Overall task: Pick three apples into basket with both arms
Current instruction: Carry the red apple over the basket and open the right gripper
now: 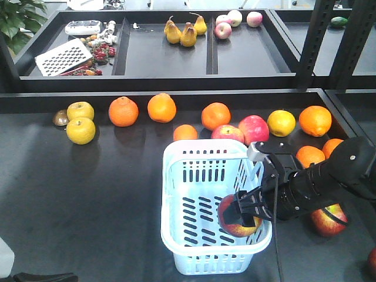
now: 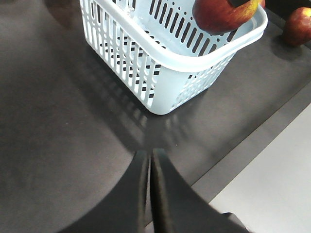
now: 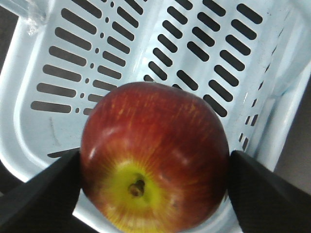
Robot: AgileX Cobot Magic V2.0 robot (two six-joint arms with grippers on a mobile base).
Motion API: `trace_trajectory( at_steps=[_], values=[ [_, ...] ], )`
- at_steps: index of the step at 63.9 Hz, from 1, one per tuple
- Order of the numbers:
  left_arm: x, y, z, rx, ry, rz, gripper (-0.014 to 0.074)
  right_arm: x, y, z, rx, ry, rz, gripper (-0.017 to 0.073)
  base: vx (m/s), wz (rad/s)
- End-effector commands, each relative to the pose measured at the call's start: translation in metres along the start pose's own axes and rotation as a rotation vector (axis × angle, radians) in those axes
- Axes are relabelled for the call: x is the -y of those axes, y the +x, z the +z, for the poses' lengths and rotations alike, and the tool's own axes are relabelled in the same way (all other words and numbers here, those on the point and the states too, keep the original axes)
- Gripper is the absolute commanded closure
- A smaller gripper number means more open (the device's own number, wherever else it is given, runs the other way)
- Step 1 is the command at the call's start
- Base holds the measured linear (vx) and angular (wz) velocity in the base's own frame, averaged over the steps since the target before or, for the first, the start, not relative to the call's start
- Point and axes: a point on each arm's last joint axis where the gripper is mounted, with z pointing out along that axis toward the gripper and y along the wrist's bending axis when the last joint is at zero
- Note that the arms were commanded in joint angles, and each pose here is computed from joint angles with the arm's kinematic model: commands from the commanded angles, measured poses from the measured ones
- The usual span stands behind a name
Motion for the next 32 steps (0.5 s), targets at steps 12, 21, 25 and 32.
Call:
trace_trajectory(
  at_steps=[12, 21, 25, 32],
  values=[
    [-0.0004, -0.0116, -0.0024, 0.062, -0.018, -0.018, 0.0601, -0.0059, -0.0097, -0.0123, 0.064, -0.008, -0.019, 0.0022, 0.0, 0.0],
    [-0.0004, -0.0116, -0.0024, 0.062, -0.018, -0.018, 0.0601, -0.0062, -0.0093, -0.0123, 0.059, -0.01, -0.026, 0.0022, 0.0, 0.0],
    [-0.0004, -0.0116, -0.0024, 0.062, -0.018, -0.018, 0.0601, -0.0064, -0.009, -0.0122, 0.056, -0.012, -0.045, 0.0025, 0.0, 0.0],
    [-0.0004, -0.0116, -0.0024, 0.062, -0.018, -0.018, 0.0601, -0.0066, -0.0088, -0.0122, 0.055, -0.014, -0.054, 0.0068, 0.0, 0.0]
  ],
)
